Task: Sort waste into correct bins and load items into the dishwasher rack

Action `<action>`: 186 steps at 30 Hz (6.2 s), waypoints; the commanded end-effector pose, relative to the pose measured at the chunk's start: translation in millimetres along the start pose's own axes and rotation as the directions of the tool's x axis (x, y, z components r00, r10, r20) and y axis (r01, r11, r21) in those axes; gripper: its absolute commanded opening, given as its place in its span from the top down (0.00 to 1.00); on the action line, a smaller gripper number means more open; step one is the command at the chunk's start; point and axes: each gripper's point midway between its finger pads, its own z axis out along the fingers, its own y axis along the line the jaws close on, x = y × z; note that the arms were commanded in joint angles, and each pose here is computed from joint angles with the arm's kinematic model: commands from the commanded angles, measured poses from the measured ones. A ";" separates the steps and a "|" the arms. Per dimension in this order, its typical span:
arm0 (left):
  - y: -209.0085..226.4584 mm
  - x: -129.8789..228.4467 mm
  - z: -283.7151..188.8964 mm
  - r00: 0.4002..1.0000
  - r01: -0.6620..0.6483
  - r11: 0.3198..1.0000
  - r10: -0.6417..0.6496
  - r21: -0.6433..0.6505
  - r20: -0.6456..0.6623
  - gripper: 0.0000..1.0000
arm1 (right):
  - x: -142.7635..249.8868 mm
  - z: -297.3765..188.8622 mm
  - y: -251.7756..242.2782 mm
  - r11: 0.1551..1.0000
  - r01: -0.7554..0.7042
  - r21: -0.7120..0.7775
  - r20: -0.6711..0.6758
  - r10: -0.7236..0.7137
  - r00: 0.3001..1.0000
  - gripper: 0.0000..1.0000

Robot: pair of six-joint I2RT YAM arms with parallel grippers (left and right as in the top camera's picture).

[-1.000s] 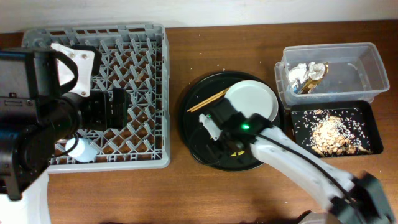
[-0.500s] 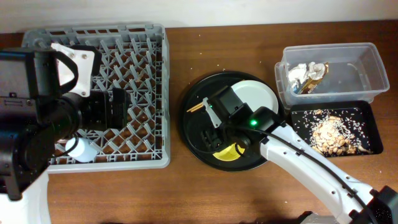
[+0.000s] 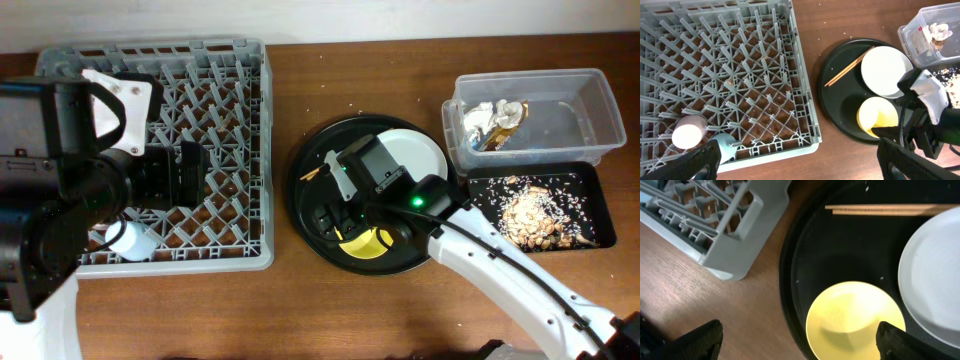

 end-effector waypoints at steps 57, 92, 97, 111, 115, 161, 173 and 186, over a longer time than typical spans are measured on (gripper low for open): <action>-170.1 210.7 341.2 0.719 -0.060 0.979 0.179 0.197 -0.672 1.00 | 31.7 -64.2 -164.4 0.764 -0.621 0.177 0.089 0.616 0.783 0.24; 138.6 45.7 221.8 0.968 -0.200 0.222 -0.103 -0.954 -0.227 1.00 | 37.0 -64.3 -163.5 0.760 -0.622 0.188 0.071 0.621 0.780 0.23; 136.8 55.6 231.1 0.961 -0.183 0.270 -0.153 -0.945 -0.229 1.00 | 37.0 -64.3 -163.4 0.762 -0.620 0.188 0.070 0.619 0.782 0.23; 91.8 100.1 266.4 0.889 -0.261 0.447 -0.233 -0.856 -0.393 0.66 | 37.0 -64.3 -163.4 0.762 -0.620 0.188 0.070 0.619 0.782 0.23; 86.1 101.0 261.1 0.886 -0.217 0.487 -0.265 -0.846 -0.380 0.59 | 37.4 -64.6 -164.6 0.761 -0.619 0.195 0.072 0.618 0.783 0.23; 81.1 -62.0 142.2 0.998 -0.059 0.535 0.004 -0.843 -0.067 1.00 | 48.3 -66.2 -167.6 0.747 -0.619 0.242 0.052 0.627 0.777 0.22; 192.9 9.9 191.8 0.961 -0.122 0.345 -0.192 -0.930 -0.197 1.00 | 48.1 -66.2 -167.6 0.747 -0.619 0.242 0.052 0.627 0.777 0.22; 36.3 -23.0 209.7 0.976 0.051 0.928 -0.124 -0.370 -0.177 0.01 | 47.5 -66.3 -168.5 0.747 -0.618 0.244 0.056 0.626 0.778 0.22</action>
